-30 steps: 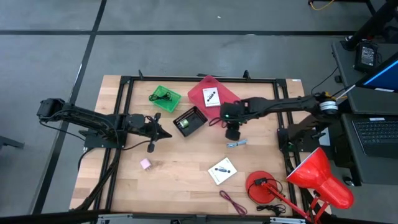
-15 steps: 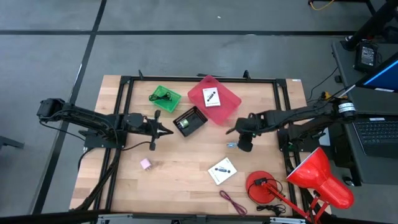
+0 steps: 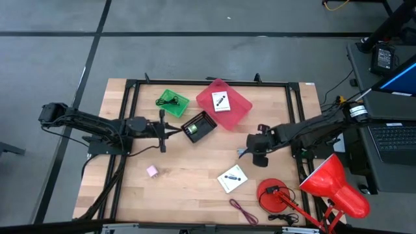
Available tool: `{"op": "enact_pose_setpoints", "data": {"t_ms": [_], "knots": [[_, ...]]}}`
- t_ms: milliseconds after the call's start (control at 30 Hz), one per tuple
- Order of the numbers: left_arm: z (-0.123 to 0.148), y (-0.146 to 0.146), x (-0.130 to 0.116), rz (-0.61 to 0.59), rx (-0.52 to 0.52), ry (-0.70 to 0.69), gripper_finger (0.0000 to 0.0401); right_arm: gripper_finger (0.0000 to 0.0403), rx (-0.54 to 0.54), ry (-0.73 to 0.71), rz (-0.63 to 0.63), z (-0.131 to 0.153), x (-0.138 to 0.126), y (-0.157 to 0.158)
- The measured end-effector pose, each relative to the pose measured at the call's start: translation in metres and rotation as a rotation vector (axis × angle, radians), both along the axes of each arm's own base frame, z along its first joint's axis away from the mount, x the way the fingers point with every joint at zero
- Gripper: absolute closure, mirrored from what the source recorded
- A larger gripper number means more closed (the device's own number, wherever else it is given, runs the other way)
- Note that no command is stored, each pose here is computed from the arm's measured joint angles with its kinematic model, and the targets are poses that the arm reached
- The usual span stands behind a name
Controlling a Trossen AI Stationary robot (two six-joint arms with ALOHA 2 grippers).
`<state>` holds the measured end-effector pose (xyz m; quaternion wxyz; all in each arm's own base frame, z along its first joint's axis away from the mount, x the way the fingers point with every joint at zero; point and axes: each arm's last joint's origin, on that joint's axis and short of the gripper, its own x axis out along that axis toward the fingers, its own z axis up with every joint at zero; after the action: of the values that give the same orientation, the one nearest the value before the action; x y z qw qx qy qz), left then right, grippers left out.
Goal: Pick and place items into bin
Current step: Put the blue charger cable into the green bin
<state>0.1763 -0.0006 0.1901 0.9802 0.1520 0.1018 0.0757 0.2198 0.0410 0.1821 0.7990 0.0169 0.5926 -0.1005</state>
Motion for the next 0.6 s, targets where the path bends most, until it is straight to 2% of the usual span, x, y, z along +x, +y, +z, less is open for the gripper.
{"op": "enact_pose_setpoints", "data": {"t_ms": [600], "knots": [[0.001, 0.000, 0.000, -0.003, -0.001, -0.007, 0.0397, 0.0269, -0.026, 0.138, 0.008, -0.031, 0.010, 0.002]]}}
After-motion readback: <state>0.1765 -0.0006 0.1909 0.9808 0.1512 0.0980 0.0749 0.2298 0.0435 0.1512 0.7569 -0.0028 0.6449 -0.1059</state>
